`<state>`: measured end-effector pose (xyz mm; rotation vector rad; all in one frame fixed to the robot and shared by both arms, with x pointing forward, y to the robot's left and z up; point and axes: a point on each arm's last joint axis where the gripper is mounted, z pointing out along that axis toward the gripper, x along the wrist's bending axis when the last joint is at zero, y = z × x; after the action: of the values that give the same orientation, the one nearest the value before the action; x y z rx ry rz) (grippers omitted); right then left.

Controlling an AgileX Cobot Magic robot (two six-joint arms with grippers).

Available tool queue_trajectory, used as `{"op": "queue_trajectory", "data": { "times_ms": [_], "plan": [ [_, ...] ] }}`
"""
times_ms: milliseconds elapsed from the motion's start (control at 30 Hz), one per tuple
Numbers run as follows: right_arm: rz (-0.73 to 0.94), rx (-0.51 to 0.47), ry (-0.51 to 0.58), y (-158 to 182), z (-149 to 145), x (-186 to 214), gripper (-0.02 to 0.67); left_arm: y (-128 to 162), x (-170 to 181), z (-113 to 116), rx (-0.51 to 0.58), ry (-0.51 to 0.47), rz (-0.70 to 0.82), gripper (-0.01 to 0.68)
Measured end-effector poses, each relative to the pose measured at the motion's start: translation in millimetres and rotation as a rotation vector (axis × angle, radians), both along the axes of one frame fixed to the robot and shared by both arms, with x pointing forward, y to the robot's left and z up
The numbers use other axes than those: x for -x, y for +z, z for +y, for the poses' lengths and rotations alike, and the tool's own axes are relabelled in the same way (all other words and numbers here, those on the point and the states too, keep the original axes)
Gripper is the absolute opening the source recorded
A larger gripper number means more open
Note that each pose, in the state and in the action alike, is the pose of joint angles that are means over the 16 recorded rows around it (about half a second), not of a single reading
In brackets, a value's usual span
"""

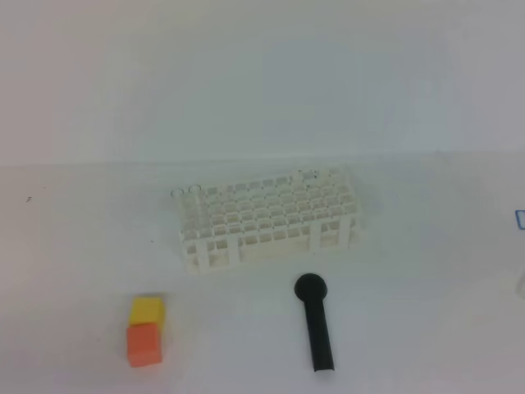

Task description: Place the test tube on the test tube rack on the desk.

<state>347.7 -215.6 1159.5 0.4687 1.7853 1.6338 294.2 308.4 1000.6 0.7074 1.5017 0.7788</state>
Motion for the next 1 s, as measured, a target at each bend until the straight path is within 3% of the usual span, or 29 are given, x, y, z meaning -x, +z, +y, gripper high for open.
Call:
{"op": "queue_trajectory", "data": {
  "times_ms": [267, 767, 1000],
  "plan": [
    [0.052, -0.044, 0.002, 0, 0, 0, 0.119, -18, 1, -5, 0.021, -0.039, -0.083, -0.001],
    [0.136, -0.102, 0.034, -2, 3, 1, 0.119, -48, 2, 2, 0.112, 0.035, 0.172, -0.001],
    [0.158, -0.118, 0.041, -2, 3, 1, 0.119, -51, 3, 3, 0.153, 0.042, 0.211, -0.001]
  ]
}}
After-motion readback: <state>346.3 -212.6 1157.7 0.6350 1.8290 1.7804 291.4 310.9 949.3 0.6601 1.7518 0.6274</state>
